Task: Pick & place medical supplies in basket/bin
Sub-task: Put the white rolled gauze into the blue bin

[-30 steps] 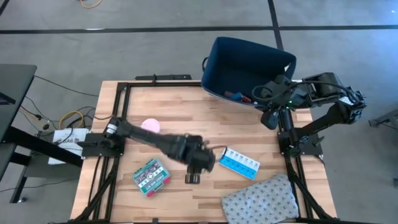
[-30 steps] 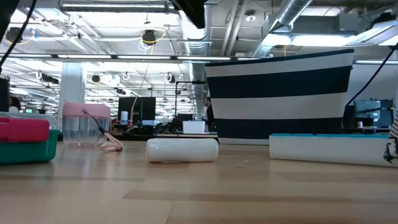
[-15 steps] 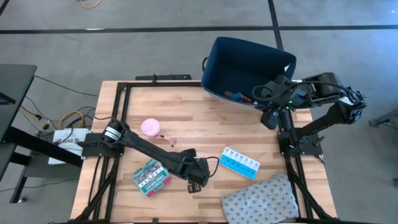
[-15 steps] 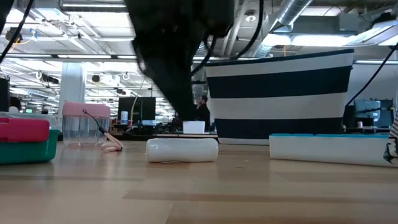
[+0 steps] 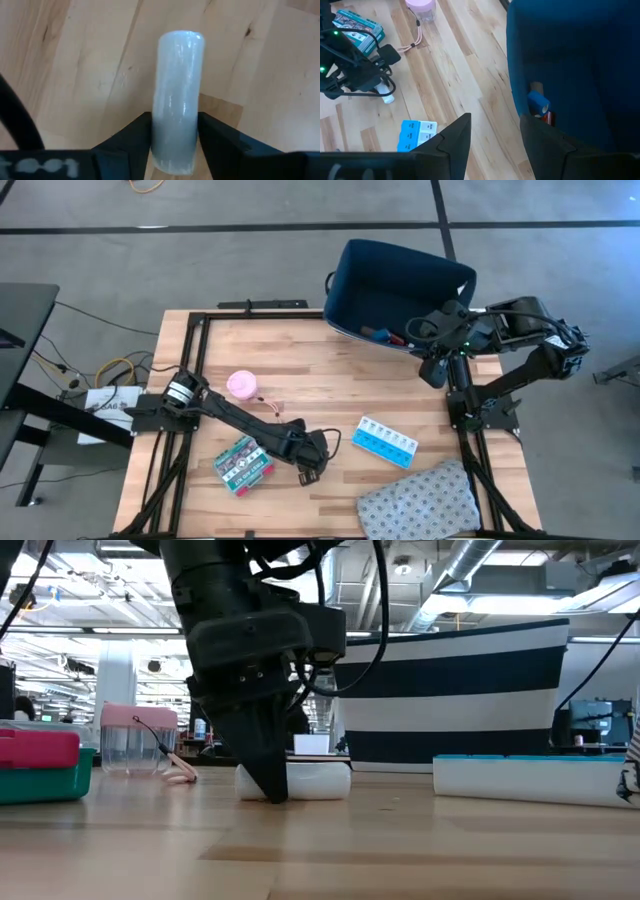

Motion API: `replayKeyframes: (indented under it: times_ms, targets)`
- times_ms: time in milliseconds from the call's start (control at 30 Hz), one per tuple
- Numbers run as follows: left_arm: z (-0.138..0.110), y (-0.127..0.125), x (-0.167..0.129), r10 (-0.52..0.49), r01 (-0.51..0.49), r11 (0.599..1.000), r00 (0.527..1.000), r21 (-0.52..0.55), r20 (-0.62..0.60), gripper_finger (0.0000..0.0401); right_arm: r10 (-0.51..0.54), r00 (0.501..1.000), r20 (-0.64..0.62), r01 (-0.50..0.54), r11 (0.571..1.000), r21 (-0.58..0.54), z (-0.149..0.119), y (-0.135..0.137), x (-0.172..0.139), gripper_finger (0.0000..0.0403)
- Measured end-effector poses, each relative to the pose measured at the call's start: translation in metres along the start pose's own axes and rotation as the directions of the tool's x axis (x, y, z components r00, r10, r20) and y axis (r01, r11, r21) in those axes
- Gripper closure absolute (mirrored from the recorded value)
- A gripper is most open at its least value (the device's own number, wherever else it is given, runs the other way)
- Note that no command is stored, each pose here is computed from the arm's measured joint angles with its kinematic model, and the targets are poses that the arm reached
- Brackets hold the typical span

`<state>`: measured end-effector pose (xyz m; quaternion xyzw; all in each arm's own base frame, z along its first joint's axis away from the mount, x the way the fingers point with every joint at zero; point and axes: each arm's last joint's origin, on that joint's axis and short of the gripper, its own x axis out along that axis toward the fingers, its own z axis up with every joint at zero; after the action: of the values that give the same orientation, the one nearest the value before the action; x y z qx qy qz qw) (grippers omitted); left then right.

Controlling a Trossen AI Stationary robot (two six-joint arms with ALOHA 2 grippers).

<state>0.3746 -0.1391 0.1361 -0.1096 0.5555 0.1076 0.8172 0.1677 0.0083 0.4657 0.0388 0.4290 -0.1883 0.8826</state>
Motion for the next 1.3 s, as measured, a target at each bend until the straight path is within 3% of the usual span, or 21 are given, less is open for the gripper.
replayKeyframes:
  times_ms: [233, 300, 400, 500, 600, 767, 900, 1000, 1133, 1300]
  targets:
    - [0.017, -0.007, -0.01, -0.004, 0.003, 1.0, 0.999, 0.025, 0.055, 0.0373, 0.0, 1.0, 0.0, 0.0, 1.0, 0.0, 0.0, 0.0, 0.0, 0.0239]
    - [0.03, -0.009, -0.02, 0.01, -0.014, 0.999, 0.994, 0.029, 0.105, 0.0377, 0.0, 1.0, 0.0, 0.0, 1.0, 0.001, 0.0, 0.0, 0.0, 0.0239]
    - [0.057, -0.004, -0.046, 0.127, -0.126, 0.992, 0.976, -0.015, 0.179, 0.0376, -0.005, 1.0, 0.002, 0.005, 1.0, 0.002, 0.0, 0.0, 0.0, 0.0239]
    - [0.091, 0.01, -0.084, 0.27, -0.268, 0.962, 0.926, -0.044, 0.263, 0.0366, -0.039, 0.999, 0.014, 0.039, 0.999, 0.002, 0.0, -0.001, 0.0, 0.0239]
    - [0.131, 0.029, -0.128, 0.315, -0.321, 0.946, 0.868, -0.048, 0.384, 0.0367, -0.075, 0.997, 0.027, 0.075, 0.997, 0.003, 0.001, -0.002, 0.0, 0.0239]
    - [0.186, 0.086, -0.189, 0.272, -0.253, 0.961, 0.802, -0.111, 0.531, 0.0372, -0.088, 0.996, 0.031, 0.088, 0.996, 0.004, 0.001, -0.003, 0.0, 0.0239]
    - [0.213, 0.144, -0.204, 0.297, -0.227, 0.955, 0.738, -0.192, 0.606, 0.0365, -0.201, 0.977, 0.071, 0.199, 0.979, 0.034, 0.002, -0.006, -0.001, 0.0242]
    - [0.231, 0.191, -0.199, 0.316, -0.217, 0.948, 0.697, -0.231, 0.644, 0.0364, -0.281, 0.955, 0.099, 0.278, 0.96, 0.043, 0.003, -0.008, -0.001, 0.0248]
    - [0.239, 0.241, -0.179, 0.334, -0.216, 0.941, 0.72, -0.26, 0.609, 0.036, -0.278, 0.956, 0.097, 0.275, 0.96, 0.043, 0.003, -0.008, -0.001, 0.0258]
    - [0.24, 0.274, -0.151, 0.318, -0.244, 0.948, 0.779, -0.207, 0.54, 0.0332, -0.271, 0.959, 0.081, 0.271, 0.962, 0.011, 0.005, -0.005, 0.004, 0.0266]
